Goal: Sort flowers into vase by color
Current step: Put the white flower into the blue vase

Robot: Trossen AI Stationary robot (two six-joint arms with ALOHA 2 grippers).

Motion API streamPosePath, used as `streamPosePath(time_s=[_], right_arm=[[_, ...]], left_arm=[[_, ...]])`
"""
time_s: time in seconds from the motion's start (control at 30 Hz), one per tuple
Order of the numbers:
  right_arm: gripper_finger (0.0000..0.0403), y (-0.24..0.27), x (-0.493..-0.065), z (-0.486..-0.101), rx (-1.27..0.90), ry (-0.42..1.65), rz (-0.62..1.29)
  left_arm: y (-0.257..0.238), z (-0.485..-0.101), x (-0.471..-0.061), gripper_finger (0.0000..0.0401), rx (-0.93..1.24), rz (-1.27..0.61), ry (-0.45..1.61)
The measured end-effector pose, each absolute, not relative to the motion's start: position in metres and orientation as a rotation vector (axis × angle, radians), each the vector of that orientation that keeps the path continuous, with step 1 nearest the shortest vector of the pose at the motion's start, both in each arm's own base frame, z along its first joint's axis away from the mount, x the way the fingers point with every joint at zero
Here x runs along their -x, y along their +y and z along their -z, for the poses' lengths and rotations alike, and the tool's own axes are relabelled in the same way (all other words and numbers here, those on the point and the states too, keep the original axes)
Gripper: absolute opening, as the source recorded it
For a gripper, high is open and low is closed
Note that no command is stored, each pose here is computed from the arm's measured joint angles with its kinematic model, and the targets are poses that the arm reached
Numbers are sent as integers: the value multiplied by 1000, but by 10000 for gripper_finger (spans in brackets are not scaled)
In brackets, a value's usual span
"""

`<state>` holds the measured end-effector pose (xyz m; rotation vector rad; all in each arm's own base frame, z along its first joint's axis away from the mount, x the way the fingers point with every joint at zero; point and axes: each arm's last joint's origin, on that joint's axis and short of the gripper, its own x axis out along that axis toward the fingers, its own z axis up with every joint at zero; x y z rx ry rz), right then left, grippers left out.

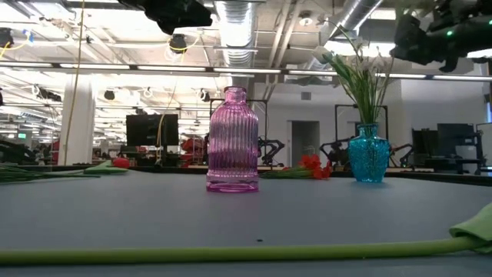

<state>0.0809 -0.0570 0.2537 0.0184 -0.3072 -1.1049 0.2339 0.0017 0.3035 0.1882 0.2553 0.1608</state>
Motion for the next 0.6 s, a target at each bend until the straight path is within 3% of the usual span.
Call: streamPosePath(time_s=[0.6], right_arm=[[23, -70, -94, -244, -63, -234, 1087]], left_arm=[[2, -303, -234, 130, -188, -160, 258]])
